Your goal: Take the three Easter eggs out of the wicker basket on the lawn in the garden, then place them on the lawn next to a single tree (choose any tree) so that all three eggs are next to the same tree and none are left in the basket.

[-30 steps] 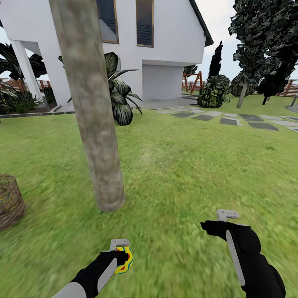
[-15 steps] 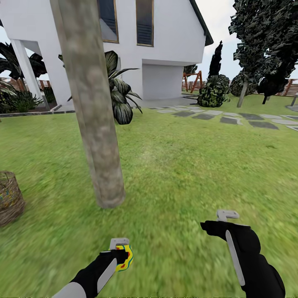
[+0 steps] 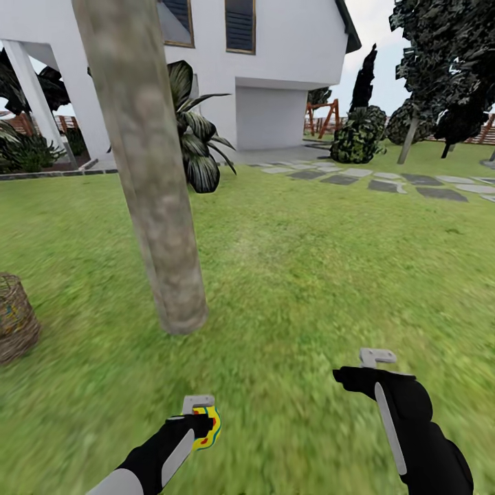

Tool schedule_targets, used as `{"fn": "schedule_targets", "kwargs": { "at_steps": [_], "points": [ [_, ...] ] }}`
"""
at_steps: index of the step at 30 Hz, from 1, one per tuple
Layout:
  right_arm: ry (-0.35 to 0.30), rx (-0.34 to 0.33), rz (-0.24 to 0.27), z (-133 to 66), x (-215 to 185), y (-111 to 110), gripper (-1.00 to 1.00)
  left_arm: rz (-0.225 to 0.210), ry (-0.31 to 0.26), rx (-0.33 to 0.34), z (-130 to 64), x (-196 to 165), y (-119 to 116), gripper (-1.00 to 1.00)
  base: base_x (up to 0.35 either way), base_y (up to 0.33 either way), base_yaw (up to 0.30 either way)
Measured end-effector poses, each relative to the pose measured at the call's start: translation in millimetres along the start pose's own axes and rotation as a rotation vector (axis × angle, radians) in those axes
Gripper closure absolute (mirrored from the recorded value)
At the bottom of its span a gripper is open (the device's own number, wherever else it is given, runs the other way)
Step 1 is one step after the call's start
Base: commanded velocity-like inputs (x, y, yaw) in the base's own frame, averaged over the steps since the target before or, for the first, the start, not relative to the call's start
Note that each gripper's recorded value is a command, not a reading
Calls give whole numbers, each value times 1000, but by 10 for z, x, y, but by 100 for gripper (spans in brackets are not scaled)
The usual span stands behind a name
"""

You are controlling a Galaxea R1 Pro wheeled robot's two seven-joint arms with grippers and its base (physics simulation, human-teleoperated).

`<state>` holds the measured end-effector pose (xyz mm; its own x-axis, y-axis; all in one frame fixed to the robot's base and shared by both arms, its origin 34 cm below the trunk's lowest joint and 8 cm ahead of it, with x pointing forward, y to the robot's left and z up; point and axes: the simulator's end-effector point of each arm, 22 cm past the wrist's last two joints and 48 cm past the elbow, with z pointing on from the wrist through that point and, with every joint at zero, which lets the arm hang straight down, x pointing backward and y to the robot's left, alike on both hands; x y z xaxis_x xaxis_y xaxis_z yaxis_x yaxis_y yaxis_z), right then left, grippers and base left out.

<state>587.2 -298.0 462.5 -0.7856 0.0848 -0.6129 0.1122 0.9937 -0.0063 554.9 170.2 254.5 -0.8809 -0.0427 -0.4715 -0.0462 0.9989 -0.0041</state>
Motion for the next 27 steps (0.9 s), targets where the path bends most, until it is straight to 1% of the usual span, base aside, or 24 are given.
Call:
{"fn": "schedule_targets", "kwargs": {
  "at_steps": [24,27],
  "points": [
    [99,7,-9,371,376,6,-100,-2,81,-3,295,420,9,100,0,0,0],
    [111,8,-11,415,425,6,-100,2,76,-3,331,449,1,100,0,0,0]
  ]
}}
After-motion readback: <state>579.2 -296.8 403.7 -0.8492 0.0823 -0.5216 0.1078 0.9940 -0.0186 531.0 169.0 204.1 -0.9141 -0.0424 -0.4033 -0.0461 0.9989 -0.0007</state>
